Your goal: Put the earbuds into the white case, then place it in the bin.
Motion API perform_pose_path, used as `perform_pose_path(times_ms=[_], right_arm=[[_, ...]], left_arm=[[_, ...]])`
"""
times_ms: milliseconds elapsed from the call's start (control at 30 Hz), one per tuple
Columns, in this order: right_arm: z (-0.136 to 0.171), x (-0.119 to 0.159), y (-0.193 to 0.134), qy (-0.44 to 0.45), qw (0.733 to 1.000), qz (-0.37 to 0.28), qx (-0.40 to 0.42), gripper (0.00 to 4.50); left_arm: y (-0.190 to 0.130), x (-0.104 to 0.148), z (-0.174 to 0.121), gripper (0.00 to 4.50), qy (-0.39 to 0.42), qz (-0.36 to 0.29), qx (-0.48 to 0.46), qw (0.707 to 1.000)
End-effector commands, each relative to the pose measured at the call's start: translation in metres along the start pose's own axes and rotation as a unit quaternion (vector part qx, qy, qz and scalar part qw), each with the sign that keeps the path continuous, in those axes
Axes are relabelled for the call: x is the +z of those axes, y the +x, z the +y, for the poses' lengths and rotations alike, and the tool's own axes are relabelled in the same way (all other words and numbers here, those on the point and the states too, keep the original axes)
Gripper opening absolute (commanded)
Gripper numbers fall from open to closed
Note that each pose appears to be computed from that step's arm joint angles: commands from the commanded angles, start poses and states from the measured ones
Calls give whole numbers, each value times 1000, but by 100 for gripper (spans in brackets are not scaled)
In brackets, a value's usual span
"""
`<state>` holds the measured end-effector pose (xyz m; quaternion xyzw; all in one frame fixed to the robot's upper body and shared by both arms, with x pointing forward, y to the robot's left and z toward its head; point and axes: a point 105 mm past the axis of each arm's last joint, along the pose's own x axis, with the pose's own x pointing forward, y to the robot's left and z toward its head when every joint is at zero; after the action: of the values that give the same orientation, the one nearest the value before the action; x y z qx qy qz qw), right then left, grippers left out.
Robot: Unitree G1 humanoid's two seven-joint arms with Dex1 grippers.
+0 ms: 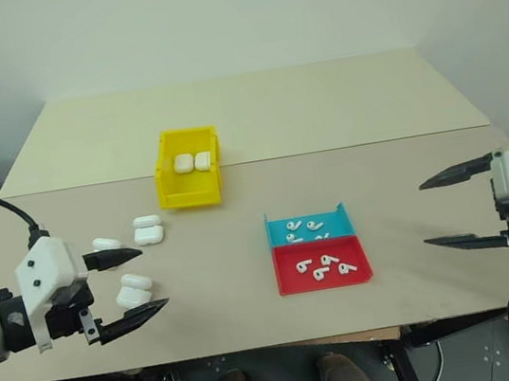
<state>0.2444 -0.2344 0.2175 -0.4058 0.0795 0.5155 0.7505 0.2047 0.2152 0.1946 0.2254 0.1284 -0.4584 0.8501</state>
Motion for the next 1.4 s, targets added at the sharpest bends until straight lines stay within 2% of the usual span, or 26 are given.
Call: perform_pose_path(times_ms=[33, 133, 233, 367, 467, 633, 700, 867, 1067, 1200, 1400], right_arm=[[-6, 6, -3, -16, 1000, -1, -7, 447], [-7, 7, -1, -19, 1000, -2, -7, 447], [-8, 7, -1, -20, 1000, -2, -6, 447], [-7, 7, -1, -22, 1000, -4, -2, 447], [-8, 5, 1, -22, 1000, -5, 2, 447], [-8, 5, 1, -17, 1000, -2, 5, 447], [-5, 5, 1, -11, 1000, 2, 11, 447], [2, 0, 5, 5, 1000, 8, 15, 447], [12, -8, 17, 25, 1000, 10, 16, 447], [19, -10, 21, 37, 999, 8, 17, 447], [20, -12, 16, 44, 999, 21, 6, 447]], left_arm=[[-3, 5, 1, 450, 13, 12, 14, 1000], [-1, 14, 6, 450, 17, -15, 49, 999], [-1, 14, 3, 450, 33, -7, 56, 998], [-2, 16, 13, 450, 8, -4, 120, 993], [3, 17, 11, 450, 40, 36, 185, 981], [9, 0, -2, 450, -47, 138, 204, 968], [5, -11, -2, 450, -74, 197, 207, 955], [-12, -34, 10, 450, -119, 298, 225, 920], [-23, -41, 27, 450, -183, 354, 231, 888], [-18, -45, 35, 450, -207, 365, 239, 876], [-2, -48, 31, 450, -240, 373, 238, 864]])
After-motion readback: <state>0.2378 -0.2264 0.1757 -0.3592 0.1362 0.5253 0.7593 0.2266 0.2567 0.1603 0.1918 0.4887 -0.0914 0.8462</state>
